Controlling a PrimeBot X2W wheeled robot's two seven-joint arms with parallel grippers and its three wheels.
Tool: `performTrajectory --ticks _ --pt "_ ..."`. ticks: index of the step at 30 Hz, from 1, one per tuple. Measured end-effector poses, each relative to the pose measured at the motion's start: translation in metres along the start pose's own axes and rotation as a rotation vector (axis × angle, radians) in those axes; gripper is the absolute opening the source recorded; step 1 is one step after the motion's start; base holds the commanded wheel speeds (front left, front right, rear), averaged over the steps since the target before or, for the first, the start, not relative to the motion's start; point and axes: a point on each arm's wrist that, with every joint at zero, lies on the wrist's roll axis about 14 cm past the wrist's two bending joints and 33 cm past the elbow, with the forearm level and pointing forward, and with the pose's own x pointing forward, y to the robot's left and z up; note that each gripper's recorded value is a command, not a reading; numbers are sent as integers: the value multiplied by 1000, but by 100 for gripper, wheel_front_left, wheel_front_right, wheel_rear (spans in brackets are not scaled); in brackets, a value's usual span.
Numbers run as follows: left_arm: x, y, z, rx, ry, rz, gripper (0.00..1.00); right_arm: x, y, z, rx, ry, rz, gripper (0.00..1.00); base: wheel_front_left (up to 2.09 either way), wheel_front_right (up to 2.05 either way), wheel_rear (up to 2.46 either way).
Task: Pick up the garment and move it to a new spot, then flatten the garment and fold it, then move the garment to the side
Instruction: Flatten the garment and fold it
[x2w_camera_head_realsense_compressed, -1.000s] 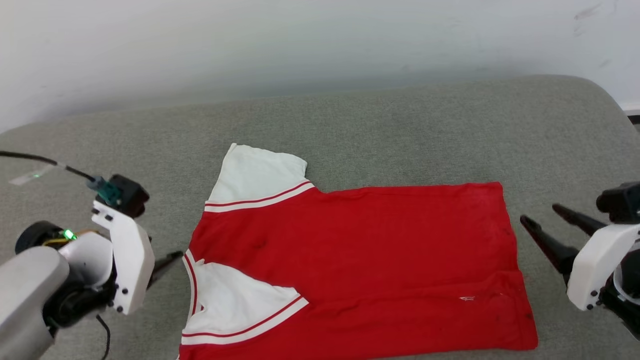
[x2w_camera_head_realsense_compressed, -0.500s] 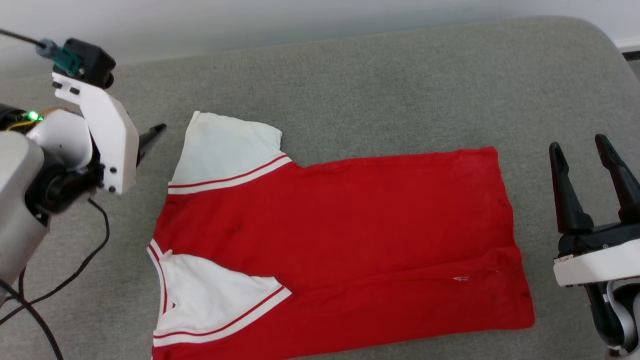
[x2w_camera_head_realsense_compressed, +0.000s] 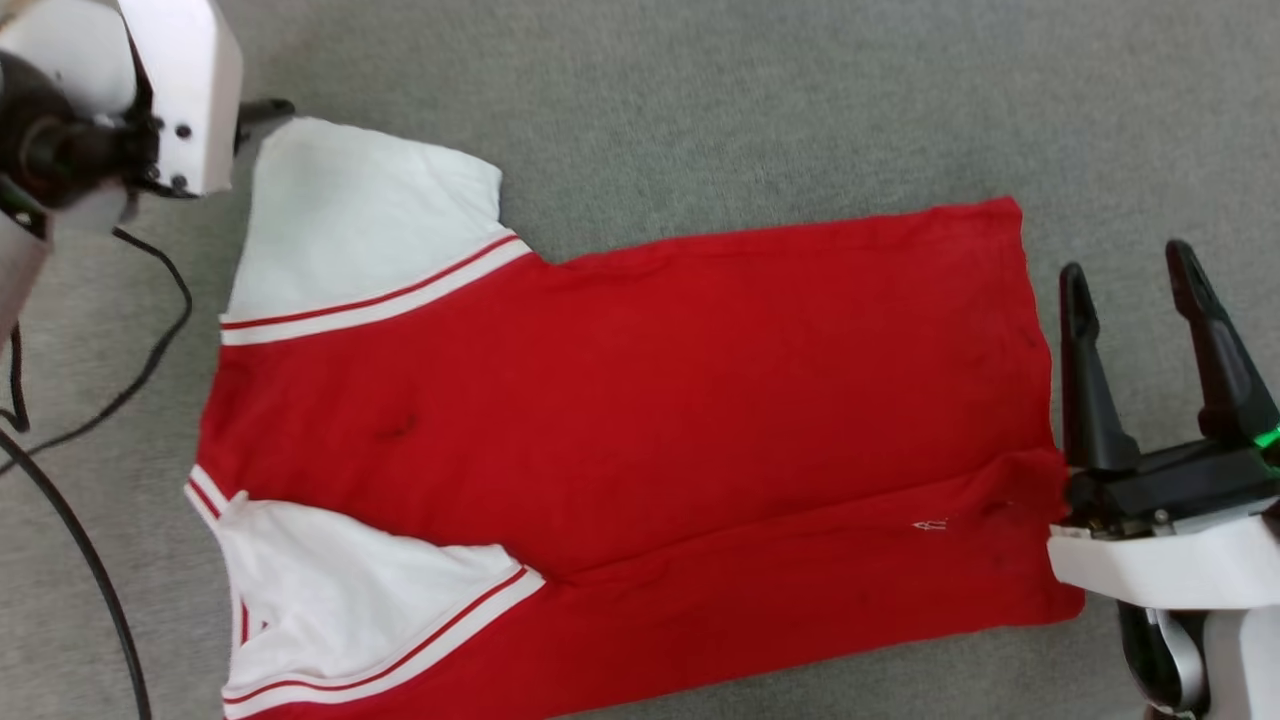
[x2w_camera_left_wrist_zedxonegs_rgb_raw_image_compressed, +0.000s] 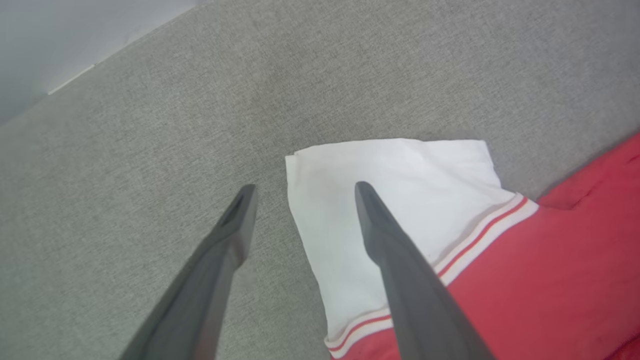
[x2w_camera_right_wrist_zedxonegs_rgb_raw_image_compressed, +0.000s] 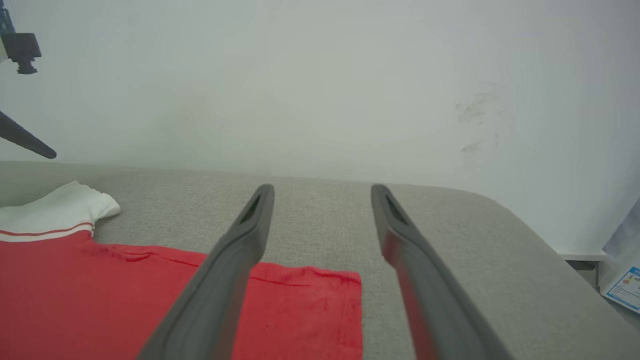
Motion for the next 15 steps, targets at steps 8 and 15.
performTrajectory --ticks 8,15 --pt "56 3 -34 29 204 -24 100 15 7 -24 -6 39 13 100 0 0 0" --pt "68 1 -44 56 255 -53 0 18 10 -29 -11 49 13 100 0 0 0"
